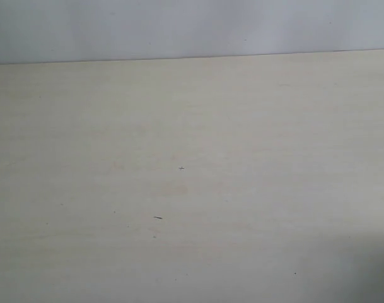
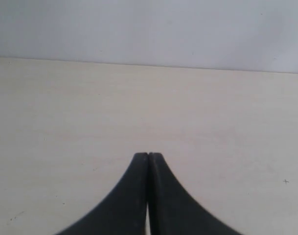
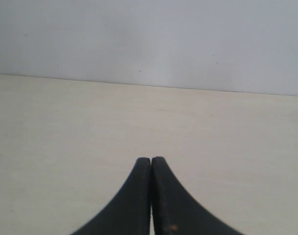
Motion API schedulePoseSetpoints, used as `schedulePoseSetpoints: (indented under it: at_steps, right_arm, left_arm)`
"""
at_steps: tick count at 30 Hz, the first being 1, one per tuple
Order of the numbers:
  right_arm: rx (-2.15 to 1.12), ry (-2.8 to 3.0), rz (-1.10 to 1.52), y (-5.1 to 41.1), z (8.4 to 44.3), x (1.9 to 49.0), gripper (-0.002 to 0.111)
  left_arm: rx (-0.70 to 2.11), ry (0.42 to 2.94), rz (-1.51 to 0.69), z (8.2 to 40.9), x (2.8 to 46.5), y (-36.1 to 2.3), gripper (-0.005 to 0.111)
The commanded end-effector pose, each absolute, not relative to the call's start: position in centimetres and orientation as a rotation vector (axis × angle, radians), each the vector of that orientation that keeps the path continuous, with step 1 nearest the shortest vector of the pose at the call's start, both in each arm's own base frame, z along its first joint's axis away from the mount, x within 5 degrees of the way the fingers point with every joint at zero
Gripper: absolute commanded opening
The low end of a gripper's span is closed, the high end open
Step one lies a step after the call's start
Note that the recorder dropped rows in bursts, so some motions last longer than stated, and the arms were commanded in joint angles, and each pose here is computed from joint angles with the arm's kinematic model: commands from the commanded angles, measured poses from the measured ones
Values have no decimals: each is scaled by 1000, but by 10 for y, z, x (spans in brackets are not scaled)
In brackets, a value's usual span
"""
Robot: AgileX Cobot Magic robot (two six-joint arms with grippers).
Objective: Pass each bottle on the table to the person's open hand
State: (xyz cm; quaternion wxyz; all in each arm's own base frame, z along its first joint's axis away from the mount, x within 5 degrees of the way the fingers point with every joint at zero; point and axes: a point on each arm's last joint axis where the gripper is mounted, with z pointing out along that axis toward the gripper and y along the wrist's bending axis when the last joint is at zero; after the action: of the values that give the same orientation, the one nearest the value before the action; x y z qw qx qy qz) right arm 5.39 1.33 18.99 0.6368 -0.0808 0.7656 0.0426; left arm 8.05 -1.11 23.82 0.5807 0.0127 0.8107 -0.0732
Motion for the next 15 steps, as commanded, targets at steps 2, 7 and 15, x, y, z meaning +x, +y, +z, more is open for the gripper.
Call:
schedulePoseSetpoints:
  at_steps: [2,7,15]
  right_arm:
    - [-186,1746,86,13,189,54,0]
    - [-200,1770,89,14,186,53,0]
    - [-200,1770,89,14,186,53,0]
  left_arm:
    - [-33,1879,-161,221,69,-6,0]
    - [-91,1854,-125,211,60,-1,0]
    - [-133,1832,-95,196,50,2,0]
